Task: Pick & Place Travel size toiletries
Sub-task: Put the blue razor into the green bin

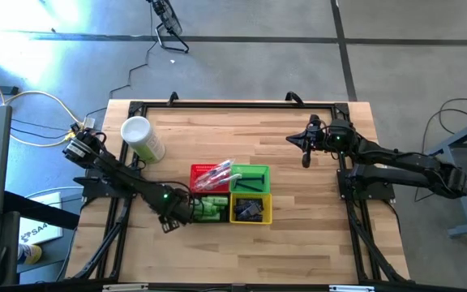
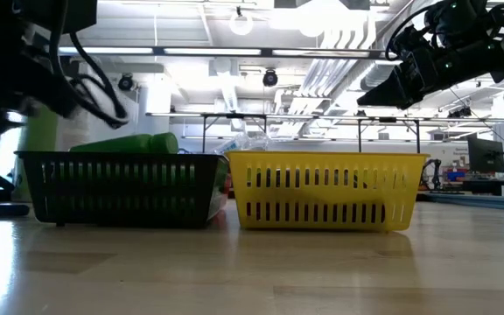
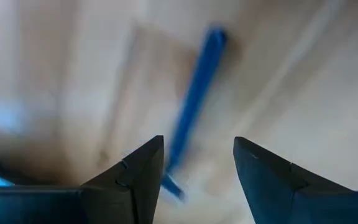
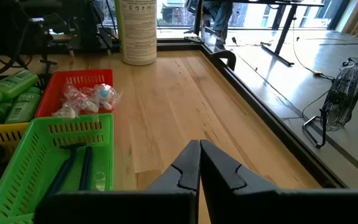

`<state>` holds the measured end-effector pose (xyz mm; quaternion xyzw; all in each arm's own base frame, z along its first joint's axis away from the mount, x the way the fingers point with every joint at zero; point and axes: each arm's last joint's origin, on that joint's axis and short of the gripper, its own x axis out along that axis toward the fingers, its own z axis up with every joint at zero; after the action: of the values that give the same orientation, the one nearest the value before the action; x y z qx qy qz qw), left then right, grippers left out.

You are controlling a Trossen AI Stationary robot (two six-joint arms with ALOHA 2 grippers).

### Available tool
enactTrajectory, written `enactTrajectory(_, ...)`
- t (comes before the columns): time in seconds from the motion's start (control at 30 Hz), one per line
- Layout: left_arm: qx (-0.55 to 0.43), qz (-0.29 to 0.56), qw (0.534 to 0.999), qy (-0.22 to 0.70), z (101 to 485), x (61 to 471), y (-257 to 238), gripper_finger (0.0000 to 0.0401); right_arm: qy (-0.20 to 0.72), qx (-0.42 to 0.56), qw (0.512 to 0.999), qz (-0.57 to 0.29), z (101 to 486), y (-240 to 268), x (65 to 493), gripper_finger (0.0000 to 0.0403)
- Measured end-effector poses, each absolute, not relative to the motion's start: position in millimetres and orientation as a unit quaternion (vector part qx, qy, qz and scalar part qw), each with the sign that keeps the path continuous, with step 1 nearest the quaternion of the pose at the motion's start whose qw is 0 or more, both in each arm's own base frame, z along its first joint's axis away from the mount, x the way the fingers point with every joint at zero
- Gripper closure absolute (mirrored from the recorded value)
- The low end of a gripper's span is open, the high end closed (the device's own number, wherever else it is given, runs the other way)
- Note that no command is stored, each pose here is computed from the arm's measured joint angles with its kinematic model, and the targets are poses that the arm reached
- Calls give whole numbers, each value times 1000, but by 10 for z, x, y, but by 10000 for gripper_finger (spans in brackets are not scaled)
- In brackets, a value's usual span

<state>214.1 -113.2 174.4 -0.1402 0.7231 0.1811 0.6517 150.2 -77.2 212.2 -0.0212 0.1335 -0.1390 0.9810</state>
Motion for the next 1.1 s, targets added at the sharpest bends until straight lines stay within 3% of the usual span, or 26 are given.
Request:
enactTrajectory(0.33, -23, 141, 748, 648, 1887, 1968, -1141, 214, 131, -18, 981, -141, 2126, -774, 1502, 400)
enactTrajectory(0.7, -103, 48, 816, 567, 2015, 1556, -985, 214, 130, -7, 981, -143, 2125, -773, 1503, 400)
enactTrajectory(1.1, -115, 45, 822, 557, 2045, 1506, -949, 214, 130, -7, 981, -143, 2124, -774, 1502, 400)
